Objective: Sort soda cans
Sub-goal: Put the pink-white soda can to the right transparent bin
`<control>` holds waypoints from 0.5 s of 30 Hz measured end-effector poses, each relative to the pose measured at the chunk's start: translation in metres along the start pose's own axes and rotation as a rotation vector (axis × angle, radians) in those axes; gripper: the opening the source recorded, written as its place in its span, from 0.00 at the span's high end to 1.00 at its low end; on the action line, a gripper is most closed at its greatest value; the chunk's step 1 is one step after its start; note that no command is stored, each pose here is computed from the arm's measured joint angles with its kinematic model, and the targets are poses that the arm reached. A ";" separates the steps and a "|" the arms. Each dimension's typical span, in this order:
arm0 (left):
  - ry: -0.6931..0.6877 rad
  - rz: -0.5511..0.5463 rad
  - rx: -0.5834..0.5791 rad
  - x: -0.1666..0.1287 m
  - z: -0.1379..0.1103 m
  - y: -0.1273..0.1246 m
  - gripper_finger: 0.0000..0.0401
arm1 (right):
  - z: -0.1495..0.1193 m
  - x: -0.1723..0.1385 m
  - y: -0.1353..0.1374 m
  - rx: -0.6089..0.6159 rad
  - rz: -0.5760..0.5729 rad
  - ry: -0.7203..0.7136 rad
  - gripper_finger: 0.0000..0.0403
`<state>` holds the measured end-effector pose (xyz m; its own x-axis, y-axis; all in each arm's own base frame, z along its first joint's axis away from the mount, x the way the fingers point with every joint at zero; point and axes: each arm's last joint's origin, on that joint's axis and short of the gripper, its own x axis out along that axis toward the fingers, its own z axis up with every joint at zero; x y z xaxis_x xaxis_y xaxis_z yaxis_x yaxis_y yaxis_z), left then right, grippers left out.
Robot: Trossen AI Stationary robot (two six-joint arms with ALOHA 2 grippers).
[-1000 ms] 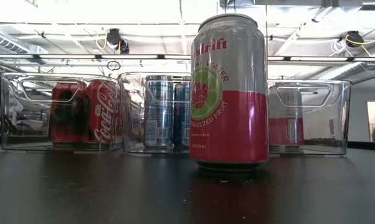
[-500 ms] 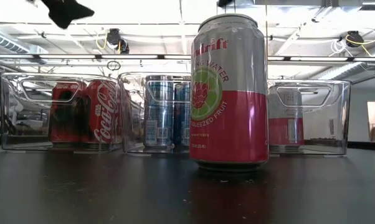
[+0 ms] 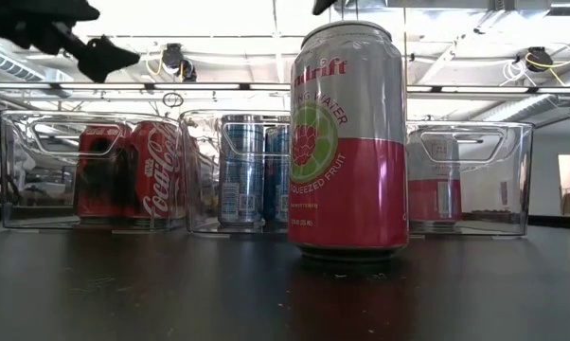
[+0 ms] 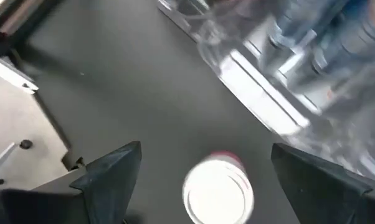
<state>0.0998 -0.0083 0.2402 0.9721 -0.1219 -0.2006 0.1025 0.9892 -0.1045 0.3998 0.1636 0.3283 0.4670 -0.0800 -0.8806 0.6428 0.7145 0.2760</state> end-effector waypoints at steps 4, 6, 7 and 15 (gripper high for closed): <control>-0.056 0.002 -0.002 -0.006 -0.014 0.003 0.01 | -0.003 -0.001 -0.005 0.051 -0.048 0.029 0.13; -0.080 0.000 -0.002 -0.008 -0.019 0.003 0.01 | -0.004 -0.002 -0.007 0.066 -0.056 0.062 0.13; -0.088 0.000 -0.002 -0.009 -0.023 0.004 0.01 | -0.005 -0.002 -0.007 0.074 -0.053 0.078 0.13; -0.102 0.156 -0.034 -0.005 -0.053 0.011 0.01 | -0.005 -0.002 -0.007 0.118 -0.055 0.084 0.13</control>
<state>0.0853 -0.0009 0.1881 0.9921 0.0434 -0.1174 -0.0568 0.9919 -0.1133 0.3914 0.1625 0.3260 0.3799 -0.0542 -0.9234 0.7351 0.6237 0.2658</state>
